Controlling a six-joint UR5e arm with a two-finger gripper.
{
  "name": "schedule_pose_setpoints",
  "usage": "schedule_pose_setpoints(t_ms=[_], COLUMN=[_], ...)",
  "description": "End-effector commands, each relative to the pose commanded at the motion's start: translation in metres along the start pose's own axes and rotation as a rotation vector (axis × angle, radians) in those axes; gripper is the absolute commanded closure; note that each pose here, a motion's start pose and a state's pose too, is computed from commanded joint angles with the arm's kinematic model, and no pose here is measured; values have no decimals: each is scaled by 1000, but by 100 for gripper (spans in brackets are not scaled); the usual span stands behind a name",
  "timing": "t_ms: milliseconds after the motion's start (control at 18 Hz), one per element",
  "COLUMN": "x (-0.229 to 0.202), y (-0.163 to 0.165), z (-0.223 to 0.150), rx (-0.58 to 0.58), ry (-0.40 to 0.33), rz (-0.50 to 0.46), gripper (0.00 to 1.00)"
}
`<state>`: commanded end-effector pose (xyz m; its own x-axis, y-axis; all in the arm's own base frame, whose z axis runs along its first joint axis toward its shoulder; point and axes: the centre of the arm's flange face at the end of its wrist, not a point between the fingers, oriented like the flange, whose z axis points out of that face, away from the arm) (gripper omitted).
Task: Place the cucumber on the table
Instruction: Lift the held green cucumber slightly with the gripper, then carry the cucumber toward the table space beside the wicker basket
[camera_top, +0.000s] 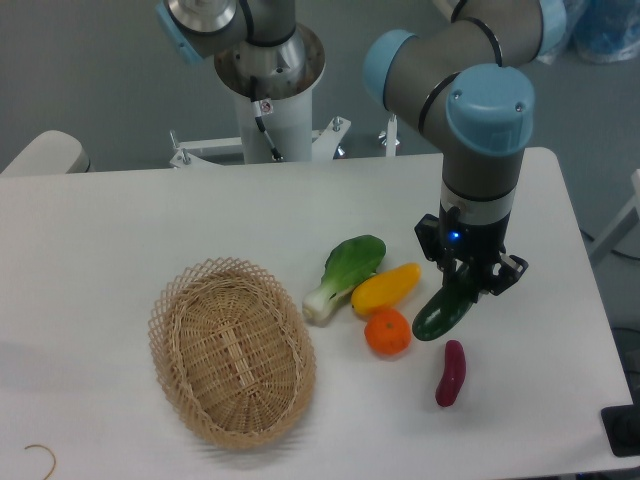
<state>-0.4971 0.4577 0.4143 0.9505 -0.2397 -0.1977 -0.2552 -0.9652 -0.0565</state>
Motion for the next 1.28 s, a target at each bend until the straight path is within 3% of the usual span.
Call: schedule_pose_setpoints(t_ms=[500, 667, 778, 1278], x=[2, 3, 9, 18], y=[-8, -13, -31, -98], z=[7, 15, 24, 79], rx=[1, 1, -4, 75], ry=[5, 4, 8, -70], rz=[-2, -43, -62, -437], gripper=[69, 68, 68, 68])
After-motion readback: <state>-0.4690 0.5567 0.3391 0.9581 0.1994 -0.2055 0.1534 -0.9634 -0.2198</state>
